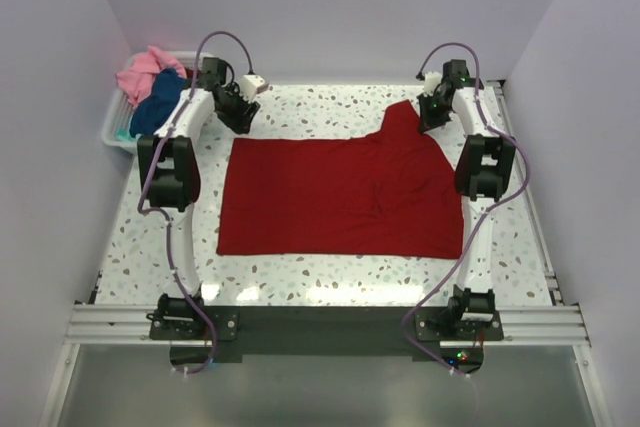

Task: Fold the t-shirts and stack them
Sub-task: Fold the tshirt

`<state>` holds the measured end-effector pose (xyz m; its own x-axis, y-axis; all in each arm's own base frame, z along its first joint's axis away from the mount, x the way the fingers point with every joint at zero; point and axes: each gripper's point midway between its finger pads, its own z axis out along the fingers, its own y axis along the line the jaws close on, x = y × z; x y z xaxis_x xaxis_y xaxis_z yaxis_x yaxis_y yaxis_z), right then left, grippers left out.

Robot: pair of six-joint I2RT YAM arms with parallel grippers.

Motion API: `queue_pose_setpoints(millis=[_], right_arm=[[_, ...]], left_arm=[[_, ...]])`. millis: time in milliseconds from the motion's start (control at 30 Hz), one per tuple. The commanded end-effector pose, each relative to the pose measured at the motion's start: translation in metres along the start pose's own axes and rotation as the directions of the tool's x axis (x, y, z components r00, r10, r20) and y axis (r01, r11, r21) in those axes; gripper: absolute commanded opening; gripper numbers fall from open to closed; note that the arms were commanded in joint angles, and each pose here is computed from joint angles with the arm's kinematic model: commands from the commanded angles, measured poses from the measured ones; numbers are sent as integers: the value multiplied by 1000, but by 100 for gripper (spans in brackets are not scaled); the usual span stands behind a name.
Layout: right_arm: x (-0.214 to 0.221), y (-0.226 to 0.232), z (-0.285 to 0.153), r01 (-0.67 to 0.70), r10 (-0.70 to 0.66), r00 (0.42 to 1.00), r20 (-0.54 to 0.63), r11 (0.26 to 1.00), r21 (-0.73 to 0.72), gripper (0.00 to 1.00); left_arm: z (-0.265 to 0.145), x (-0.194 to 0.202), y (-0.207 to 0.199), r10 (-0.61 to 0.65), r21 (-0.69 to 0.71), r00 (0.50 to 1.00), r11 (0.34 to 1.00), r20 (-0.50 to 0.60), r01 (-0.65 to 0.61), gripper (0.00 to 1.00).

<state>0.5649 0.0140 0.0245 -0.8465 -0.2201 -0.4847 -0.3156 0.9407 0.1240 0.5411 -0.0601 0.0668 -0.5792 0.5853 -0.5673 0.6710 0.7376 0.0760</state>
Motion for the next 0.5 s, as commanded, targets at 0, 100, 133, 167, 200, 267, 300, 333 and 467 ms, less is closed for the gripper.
queue_pose_setpoints(millis=[0,100,133,167,200,267,300,333,467], right_arm=[[-5,10,-12,2,-2,1000,6,1000,-15,0],[-4,8,-13,7,-7,1000,1,1000,-10,0],[-4,9,-13,8,-8,1000,-1,1000,-10,0],[-4,8,-14,8,-8,1000,-1,1000,-9,0],[-3,8,-14,8,-8,1000,-3,1000,-7,0],[-1,8,-12,2,-2,1000,-11,1000,-6,0],[0,8,-12,3,-3,1000,-12,1000,-7,0],[-1,8,-12,3,-3,1000,-10,1000,-6,0],[0,8,-12,-1,1,1000,-13,1000,-4,0]], left_arm=[[-3,-13,7,166,17,984,986,70,-168,55],[3,-11,11,208,16,976,978,66,-210,52],[5,-9,11,219,20,974,975,60,-221,52],[6,-8,12,227,20,972,973,54,-228,51],[10,-3,14,232,21,972,972,47,-234,51],[13,1,13,235,31,971,971,39,-237,51],[15,5,14,234,35,972,971,34,-235,51],[16,7,15,235,34,971,971,33,-236,51],[20,13,17,219,41,975,975,37,-220,51]])
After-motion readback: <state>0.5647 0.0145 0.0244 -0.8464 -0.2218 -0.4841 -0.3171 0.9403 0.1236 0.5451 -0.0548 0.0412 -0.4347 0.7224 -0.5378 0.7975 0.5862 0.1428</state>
